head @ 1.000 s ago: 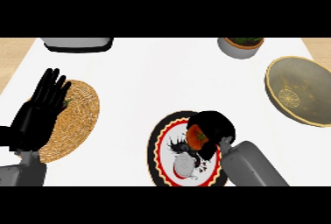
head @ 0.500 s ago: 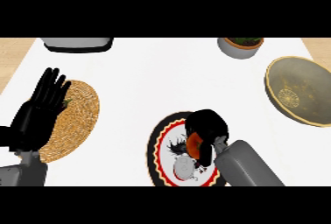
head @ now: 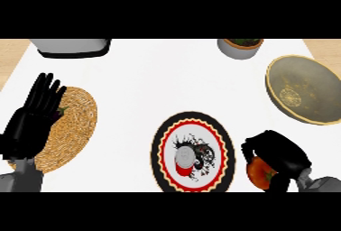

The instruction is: Pick the tomato from the plate and place it in the bowl

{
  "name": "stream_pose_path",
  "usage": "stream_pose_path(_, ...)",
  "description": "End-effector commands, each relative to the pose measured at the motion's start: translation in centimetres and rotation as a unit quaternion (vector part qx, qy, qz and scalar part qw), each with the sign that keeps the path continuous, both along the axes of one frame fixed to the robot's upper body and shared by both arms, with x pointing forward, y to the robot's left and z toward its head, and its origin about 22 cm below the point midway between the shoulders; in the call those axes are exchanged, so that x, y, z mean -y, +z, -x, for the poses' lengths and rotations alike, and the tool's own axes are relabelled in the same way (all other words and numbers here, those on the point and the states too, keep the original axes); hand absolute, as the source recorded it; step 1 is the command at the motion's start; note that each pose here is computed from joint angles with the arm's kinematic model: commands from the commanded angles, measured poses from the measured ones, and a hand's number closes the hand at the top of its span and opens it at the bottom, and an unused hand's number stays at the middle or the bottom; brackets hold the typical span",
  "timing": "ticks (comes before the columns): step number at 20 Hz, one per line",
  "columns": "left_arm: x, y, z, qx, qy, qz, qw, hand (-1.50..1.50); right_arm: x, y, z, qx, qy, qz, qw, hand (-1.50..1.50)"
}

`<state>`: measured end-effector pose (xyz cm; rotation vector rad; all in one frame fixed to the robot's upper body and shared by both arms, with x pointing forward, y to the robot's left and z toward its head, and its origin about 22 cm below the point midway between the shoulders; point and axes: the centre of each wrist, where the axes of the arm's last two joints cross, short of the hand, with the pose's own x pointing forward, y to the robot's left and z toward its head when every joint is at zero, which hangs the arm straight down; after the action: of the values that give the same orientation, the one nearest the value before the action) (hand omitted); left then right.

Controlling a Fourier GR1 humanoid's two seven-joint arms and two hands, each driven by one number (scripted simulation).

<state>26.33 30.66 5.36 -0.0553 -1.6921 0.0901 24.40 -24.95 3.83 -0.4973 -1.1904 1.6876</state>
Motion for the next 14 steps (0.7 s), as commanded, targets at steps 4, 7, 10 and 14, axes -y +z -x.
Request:
stream_pose_path(4,-0.3,0.7,1.0,-0.002,0.010,-0.001,0.9999,0.00,8.7,6.1,3.6,0.102,-0.020,-0.041,0.994,1.50)
stream_pose_path(7,0.2,0.8,-0.9,-0.001,-0.004,0.002,1.0000,0.00,9.7,8.7,4.0,0.163,-0.066,-0.057,0.983,1.50)
stream_pose_path(10,0.6,0.7,0.1,0.002,-0.008,0.008,0.9999,0.00,10.8,11.6,4.4,0.206,-0.113,-0.077,0.969,1.50)
stream_pose_path(14,-0.4,1.1,0.0,0.002,-0.005,0.001,1.0000,0.00,12.2,15.4,5.1,0.257,-0.170,-0.087,0.947,1.50)
